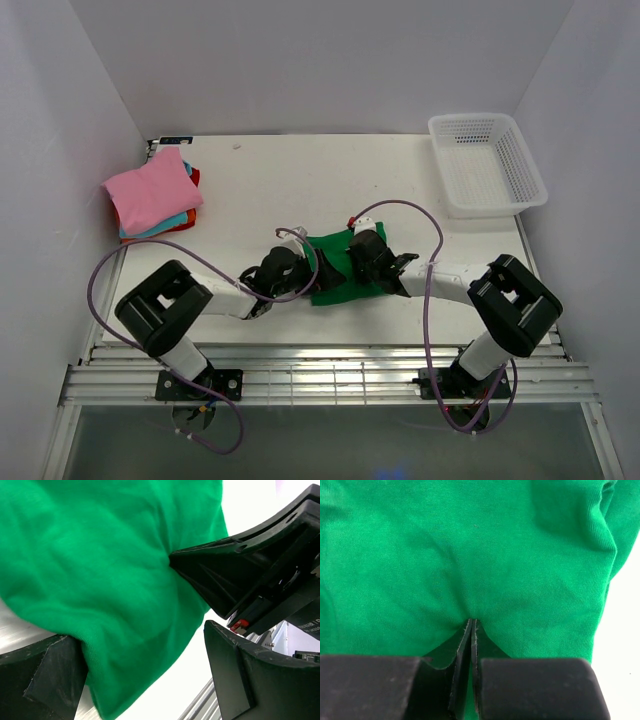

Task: Fold and stack the t-shirts
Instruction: Neatly place the folded tshirt to the corner

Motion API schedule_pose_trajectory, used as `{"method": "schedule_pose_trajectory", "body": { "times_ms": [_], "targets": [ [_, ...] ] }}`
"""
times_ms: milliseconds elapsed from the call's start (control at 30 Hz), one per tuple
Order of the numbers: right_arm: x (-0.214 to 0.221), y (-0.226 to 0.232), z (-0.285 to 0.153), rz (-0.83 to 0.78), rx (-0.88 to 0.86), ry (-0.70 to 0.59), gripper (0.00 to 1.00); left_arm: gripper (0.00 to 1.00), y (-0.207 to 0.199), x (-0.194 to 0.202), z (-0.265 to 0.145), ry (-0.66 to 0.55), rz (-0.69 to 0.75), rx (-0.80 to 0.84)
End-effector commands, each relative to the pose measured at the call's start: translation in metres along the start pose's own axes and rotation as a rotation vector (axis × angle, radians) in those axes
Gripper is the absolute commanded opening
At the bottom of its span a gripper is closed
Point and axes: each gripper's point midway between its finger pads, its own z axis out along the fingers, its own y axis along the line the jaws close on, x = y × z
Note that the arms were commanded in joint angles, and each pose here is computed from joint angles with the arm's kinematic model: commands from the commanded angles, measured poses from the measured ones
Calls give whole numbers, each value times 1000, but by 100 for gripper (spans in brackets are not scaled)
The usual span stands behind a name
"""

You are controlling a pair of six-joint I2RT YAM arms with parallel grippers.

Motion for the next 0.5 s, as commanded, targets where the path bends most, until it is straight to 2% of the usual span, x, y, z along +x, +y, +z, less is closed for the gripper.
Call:
{"method": "schedule_pose_trajectory", "body": {
  "times_ms": [0,367,400,467],
  "targets": [
    [14,13,1,18,-63,41,8,98,6,23,5,72,-5,-25],
    [14,19,-8,16,-86,31,8,98,9,19,23,14,2,-34],
    [15,20,-8,15,-90,32,8,97,11,18,24,6,-2,-42],
    [15,20,-10,16,-92,32,8,88,18,17,25,-17,-9,-72]
  ]
}}
